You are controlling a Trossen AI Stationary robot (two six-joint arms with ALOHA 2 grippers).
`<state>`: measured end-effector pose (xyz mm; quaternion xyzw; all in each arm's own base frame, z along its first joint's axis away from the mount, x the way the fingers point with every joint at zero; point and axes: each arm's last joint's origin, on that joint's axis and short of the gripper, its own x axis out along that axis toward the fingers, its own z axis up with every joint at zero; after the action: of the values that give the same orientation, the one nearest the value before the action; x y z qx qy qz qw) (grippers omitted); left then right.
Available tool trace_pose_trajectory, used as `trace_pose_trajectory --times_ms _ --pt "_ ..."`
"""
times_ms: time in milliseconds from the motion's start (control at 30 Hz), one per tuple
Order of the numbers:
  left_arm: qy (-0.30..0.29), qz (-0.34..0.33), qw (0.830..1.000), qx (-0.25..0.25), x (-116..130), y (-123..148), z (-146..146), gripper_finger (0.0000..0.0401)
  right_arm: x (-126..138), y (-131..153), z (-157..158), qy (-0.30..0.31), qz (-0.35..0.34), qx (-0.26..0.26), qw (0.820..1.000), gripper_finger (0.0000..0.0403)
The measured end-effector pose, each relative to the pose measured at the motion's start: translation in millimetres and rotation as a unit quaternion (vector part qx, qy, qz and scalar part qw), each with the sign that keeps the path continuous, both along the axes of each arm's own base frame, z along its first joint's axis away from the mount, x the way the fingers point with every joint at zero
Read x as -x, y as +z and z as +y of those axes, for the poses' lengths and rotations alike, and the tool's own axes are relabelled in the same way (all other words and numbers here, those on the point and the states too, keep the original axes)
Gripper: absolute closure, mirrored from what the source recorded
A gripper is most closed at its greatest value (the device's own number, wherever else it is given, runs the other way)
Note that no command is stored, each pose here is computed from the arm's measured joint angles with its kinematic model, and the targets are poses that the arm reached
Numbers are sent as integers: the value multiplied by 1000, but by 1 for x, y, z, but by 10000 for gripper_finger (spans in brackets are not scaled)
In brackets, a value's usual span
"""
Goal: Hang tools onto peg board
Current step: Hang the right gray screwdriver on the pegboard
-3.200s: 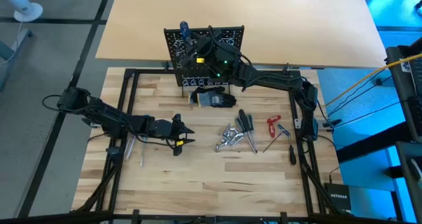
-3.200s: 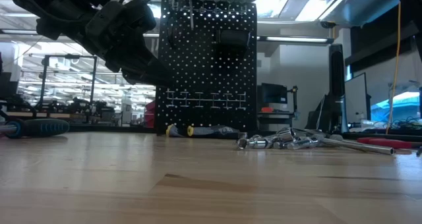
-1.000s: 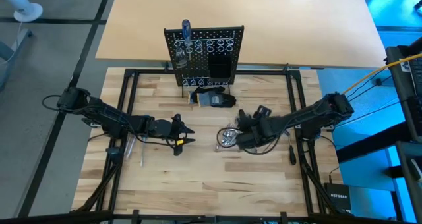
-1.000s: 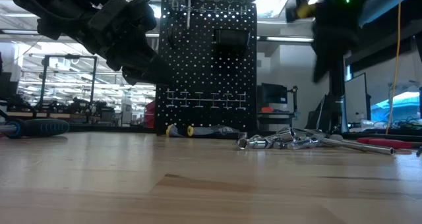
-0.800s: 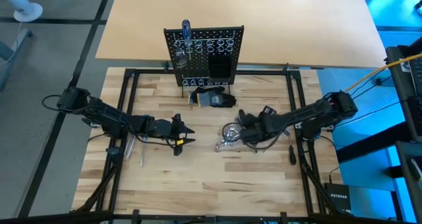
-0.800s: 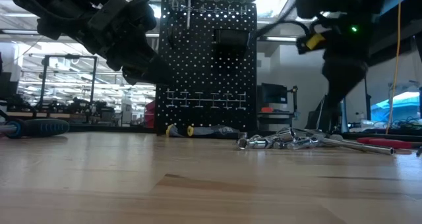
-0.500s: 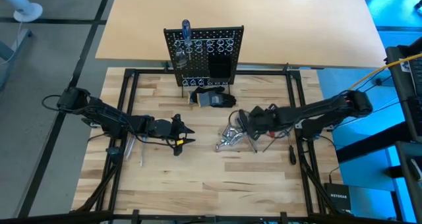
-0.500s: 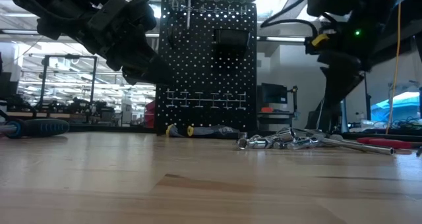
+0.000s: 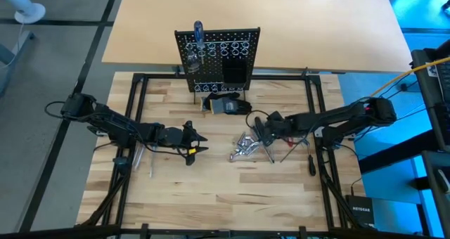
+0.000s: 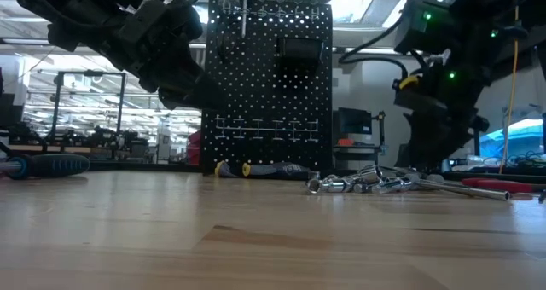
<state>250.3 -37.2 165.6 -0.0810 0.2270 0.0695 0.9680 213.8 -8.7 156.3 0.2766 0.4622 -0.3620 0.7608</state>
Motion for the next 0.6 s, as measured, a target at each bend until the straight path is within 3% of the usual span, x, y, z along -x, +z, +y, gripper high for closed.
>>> trace_pose_trajectory --times_ms 600 --pt "0 1 1000 -1 0 0 0 233 -6 -17 -2 4 40 31 999 165"
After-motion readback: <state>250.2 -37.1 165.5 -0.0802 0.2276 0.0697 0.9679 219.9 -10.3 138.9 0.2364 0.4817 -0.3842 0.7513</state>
